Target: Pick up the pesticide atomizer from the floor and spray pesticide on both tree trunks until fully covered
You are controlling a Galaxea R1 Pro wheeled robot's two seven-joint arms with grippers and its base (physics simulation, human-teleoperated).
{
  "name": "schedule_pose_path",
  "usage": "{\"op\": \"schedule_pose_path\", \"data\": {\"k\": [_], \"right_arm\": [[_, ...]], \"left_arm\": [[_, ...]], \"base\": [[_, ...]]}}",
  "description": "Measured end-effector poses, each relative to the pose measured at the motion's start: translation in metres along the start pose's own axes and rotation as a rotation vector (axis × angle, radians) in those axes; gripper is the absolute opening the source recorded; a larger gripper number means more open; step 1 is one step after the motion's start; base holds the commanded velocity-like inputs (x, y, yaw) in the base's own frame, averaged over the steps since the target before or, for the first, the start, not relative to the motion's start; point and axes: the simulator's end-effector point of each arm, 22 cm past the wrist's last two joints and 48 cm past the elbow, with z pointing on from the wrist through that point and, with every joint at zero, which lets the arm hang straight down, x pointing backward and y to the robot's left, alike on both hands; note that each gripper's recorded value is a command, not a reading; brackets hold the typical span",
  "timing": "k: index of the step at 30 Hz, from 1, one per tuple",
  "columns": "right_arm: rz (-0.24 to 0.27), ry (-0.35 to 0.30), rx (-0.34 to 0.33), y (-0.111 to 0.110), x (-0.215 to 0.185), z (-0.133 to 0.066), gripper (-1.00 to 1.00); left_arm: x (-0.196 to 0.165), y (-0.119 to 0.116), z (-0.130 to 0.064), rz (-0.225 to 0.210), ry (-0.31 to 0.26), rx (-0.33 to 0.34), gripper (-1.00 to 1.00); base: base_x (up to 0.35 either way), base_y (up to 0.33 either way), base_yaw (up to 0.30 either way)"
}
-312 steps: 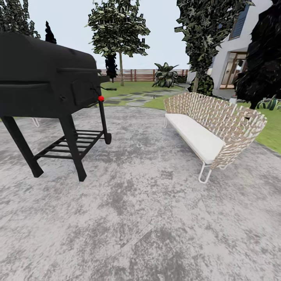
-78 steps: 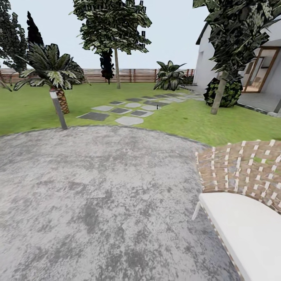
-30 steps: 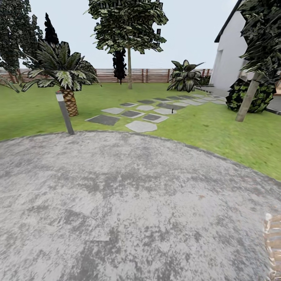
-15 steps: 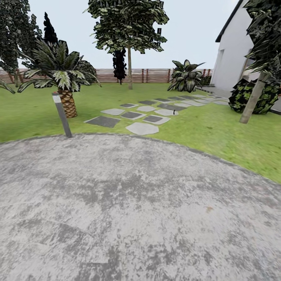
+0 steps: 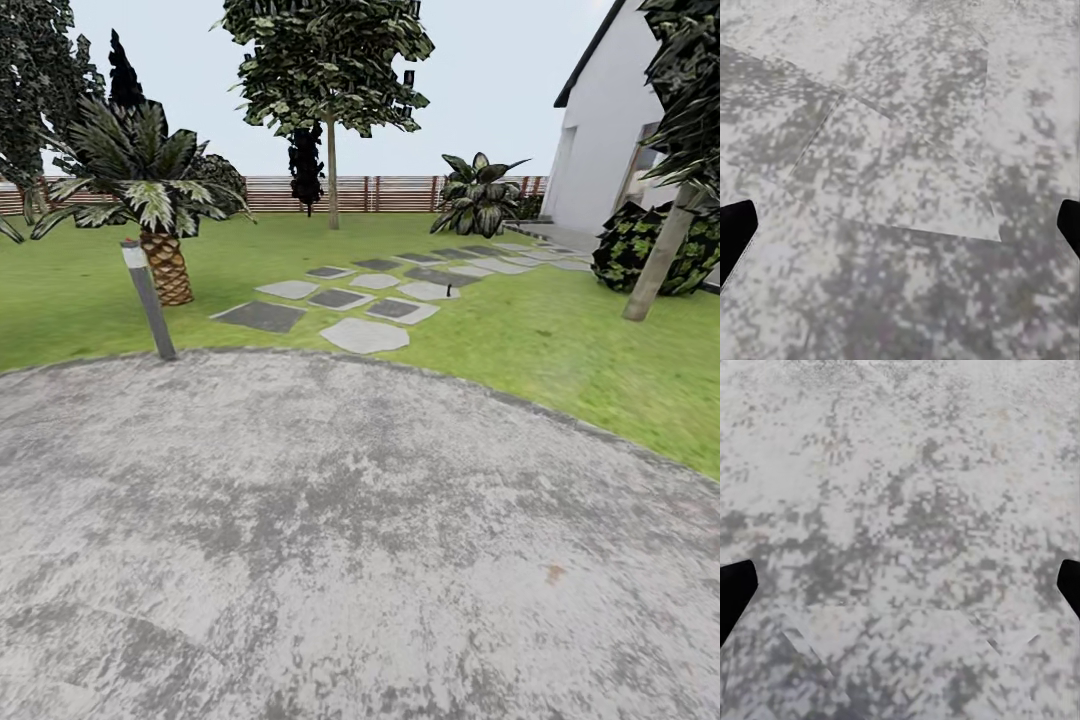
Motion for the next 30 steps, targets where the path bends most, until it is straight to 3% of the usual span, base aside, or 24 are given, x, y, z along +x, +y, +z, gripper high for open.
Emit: {"op": "schedule_pose_path", "data": {"k": [30], "right_arm": [[-0.002, 0.003, -0.002, 0.0006, 0.001, -0.0001, 1.0]], "left_arm": [[-0.0002, -0.0007, 0.0, 0.001, -0.001, 0.001, 1.0]], "base": [[0.34, 0.0, 0.0]]}}
